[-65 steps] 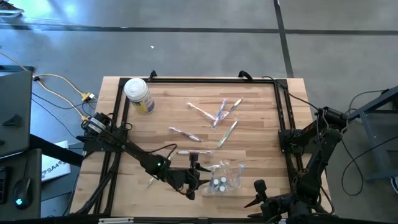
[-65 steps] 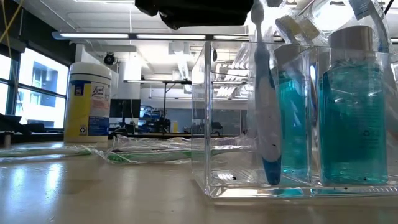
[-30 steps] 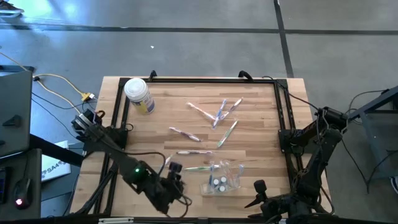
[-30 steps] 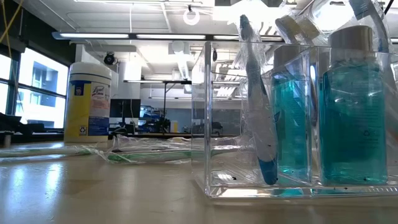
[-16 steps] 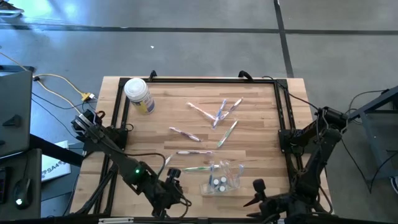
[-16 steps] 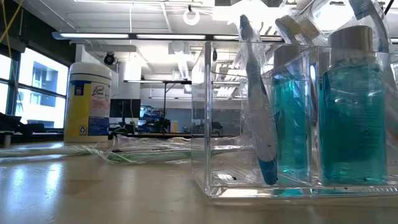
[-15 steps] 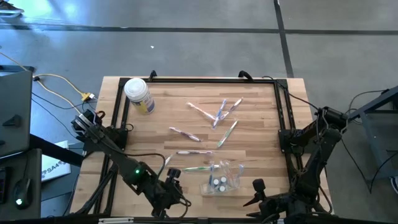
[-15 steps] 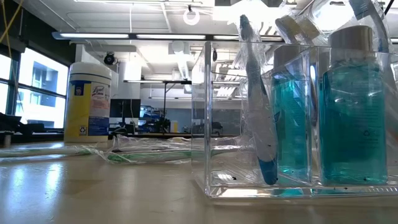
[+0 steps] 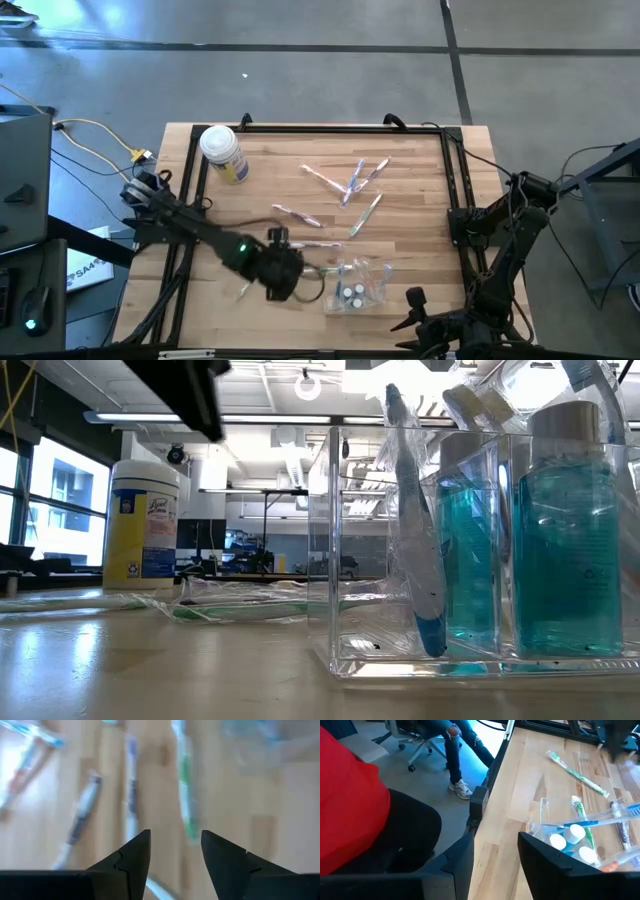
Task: Pick & Place toothbrushing station
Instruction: Put the bottom purple toothbrush into the transparent bin
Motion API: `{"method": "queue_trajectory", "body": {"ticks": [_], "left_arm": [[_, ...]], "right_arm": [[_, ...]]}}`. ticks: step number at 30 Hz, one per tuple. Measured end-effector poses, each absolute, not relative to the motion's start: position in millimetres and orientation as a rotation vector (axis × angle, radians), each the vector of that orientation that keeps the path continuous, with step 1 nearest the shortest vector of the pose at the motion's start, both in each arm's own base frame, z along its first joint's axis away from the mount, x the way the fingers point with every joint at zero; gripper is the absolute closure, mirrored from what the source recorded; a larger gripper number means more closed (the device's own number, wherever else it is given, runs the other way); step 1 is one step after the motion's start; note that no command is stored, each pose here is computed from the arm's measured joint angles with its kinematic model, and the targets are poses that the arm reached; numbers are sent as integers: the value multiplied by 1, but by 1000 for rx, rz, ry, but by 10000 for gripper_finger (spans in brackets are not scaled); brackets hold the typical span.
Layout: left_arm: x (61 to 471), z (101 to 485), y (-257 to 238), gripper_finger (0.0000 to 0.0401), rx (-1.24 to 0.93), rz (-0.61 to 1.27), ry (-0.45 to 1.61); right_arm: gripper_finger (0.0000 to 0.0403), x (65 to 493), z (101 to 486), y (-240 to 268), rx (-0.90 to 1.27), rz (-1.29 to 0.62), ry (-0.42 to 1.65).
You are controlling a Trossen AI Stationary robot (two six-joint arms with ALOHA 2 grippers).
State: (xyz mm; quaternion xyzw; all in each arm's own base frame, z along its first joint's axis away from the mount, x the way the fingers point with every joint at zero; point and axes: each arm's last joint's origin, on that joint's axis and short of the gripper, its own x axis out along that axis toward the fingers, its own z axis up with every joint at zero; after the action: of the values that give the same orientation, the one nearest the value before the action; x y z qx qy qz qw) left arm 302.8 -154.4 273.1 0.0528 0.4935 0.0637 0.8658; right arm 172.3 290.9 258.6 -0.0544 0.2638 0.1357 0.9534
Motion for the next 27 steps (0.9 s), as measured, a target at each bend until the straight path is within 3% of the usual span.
{"method": "queue_trajectory", "body": {"ticks": [6,13,27], "left_arm": [[321,270,-113,228,84,183,1060],[329,227,-83,228,43,121,1067],[327,181,-71,228,22,130,968]], "right_arm": [[256,172,259,291,-111,276,536],[256,172,259,291,-131,291,537],[256,172,259,291,-132,282,532]]}}
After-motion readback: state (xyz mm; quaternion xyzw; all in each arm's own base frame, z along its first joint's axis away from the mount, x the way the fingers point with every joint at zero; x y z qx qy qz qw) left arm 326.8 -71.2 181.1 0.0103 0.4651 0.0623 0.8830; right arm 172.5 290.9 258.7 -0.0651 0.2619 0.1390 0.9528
